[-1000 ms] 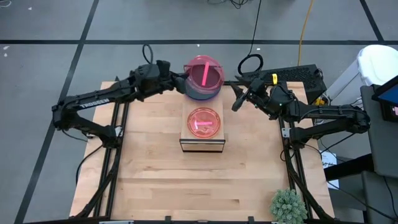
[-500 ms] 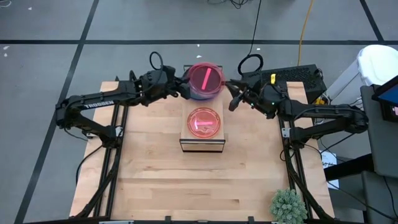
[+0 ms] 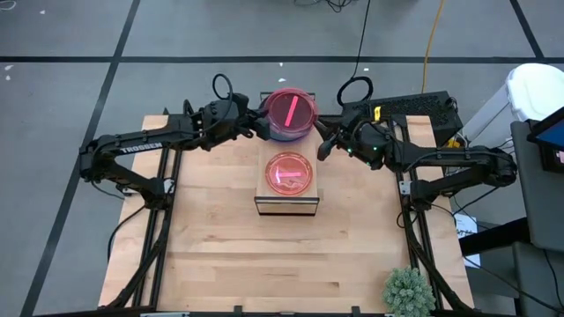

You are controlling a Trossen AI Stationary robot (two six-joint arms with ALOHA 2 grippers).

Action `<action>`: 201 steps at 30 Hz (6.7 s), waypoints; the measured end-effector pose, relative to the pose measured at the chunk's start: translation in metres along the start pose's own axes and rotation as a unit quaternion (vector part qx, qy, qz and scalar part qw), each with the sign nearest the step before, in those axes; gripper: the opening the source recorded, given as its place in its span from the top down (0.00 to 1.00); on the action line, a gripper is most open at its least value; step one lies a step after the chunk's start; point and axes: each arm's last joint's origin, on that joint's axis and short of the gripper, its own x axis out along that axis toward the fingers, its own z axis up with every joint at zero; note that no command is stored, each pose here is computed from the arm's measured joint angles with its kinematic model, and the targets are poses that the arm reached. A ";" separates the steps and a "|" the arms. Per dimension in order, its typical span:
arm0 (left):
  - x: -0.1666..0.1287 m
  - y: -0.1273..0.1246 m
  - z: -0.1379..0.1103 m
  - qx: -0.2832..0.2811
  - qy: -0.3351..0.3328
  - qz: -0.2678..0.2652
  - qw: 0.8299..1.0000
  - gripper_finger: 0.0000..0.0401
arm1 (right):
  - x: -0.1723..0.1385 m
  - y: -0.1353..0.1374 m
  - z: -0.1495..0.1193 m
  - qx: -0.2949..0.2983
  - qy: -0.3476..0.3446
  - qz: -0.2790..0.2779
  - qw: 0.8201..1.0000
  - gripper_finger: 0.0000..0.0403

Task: Place and stack plates onto a shelf
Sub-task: Stack the pink plate on top of the other pink plate on the shelf, then return to Home Position

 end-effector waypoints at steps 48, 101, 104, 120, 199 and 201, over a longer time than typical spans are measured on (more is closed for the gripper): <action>-0.014 -0.018 -0.003 -0.002 0.005 -0.061 0.998 0.55 | 0.010 -0.007 -0.005 0.044 0.009 -0.023 0.999 1.00; -0.080 0.020 0.021 0.065 0.081 -0.142 0.984 0.37 | -0.020 -0.011 -0.023 0.408 0.269 0.066 0.870 1.00; -0.082 0.017 0.018 0.069 0.096 -0.168 0.979 0.39 | -0.015 -0.008 -0.027 0.416 0.285 0.074 0.861 1.00; -0.087 0.010 0.012 0.086 0.122 -0.217 0.965 0.81 | -0.001 0.003 -0.035 0.460 0.329 0.127 0.815 1.00; -0.087 0.012 0.008 0.101 0.142 -0.206 0.963 0.82 | 0.011 -0.003 -0.065 0.508 0.420 0.026 0.752 0.84; -0.087 0.012 0.008 0.101 0.142 -0.206 0.963 0.82 | 0.009 -0.004 -0.065 0.506 0.425 0.018 0.751 0.84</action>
